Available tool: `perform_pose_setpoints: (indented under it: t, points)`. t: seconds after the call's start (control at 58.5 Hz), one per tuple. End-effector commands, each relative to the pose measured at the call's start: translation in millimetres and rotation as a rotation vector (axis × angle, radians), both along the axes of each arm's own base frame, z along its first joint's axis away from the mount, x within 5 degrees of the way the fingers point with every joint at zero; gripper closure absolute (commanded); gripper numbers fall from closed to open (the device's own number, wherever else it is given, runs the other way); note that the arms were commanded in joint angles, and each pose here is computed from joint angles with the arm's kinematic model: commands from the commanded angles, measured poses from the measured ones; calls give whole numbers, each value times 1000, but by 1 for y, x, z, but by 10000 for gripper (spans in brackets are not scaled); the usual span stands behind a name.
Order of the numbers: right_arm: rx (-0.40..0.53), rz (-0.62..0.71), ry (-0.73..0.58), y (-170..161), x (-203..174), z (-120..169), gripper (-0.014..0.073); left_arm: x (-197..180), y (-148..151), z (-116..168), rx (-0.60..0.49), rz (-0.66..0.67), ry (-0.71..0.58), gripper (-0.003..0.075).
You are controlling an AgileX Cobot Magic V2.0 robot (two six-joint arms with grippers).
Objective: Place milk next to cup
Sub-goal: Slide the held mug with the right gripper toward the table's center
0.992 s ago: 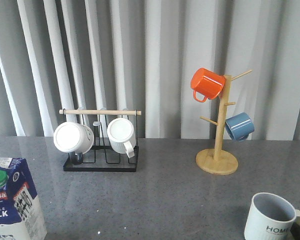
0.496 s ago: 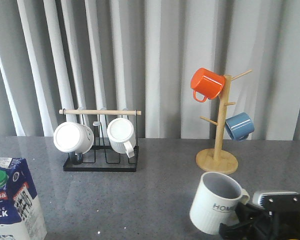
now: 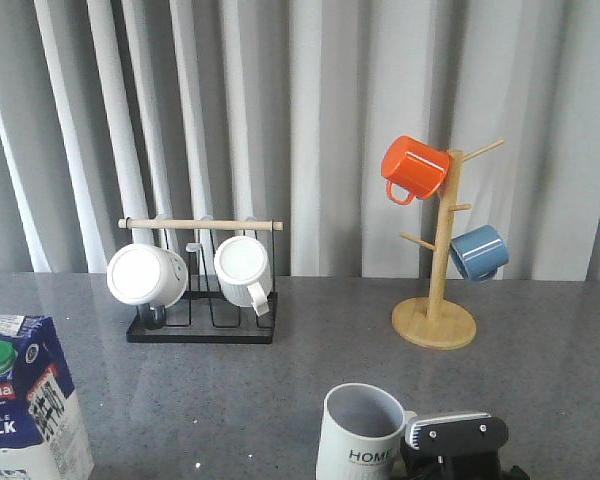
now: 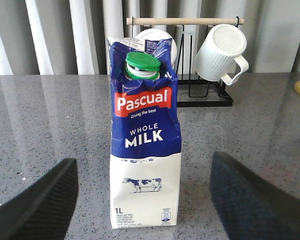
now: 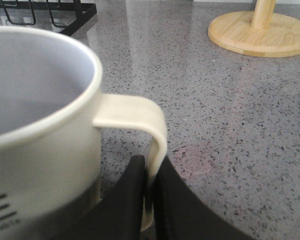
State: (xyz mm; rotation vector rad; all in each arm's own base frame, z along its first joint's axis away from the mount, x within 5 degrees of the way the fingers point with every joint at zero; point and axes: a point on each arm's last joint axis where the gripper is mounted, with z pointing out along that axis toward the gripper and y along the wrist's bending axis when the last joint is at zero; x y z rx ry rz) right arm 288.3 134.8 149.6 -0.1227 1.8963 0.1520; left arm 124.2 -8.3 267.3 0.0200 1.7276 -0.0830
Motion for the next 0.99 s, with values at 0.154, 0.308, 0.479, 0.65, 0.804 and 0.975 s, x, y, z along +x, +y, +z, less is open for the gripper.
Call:
perform_pose_setpoints:
  t: [0.154, 0.308, 0.479, 0.65, 0.804, 0.975]
  points:
    - [16, -13, -110, 2, 5, 17, 571, 3, -2, 18, -25, -10, -101, 182]
    - [-19, 23, -118, 4, 5, 18, 502, 3, -2, 18, -25, -10, -101, 182]
    - [-18, 27, -117, 4, 4, 20, 386, 3, -2, 18, -25, -10, -101, 182]
    - [-7, 26, -137, 3, 3, 28, 312, 3, -2, 18, -25, -10, -101, 182]
    - [3, 37, -122, 3, 0, 34, 307, 3, -2, 18, -25, -10, -101, 182]
    - [2, 47, -132, -3, -11, 40, 307, 3, -2, 18, -25, -10, -101, 182]
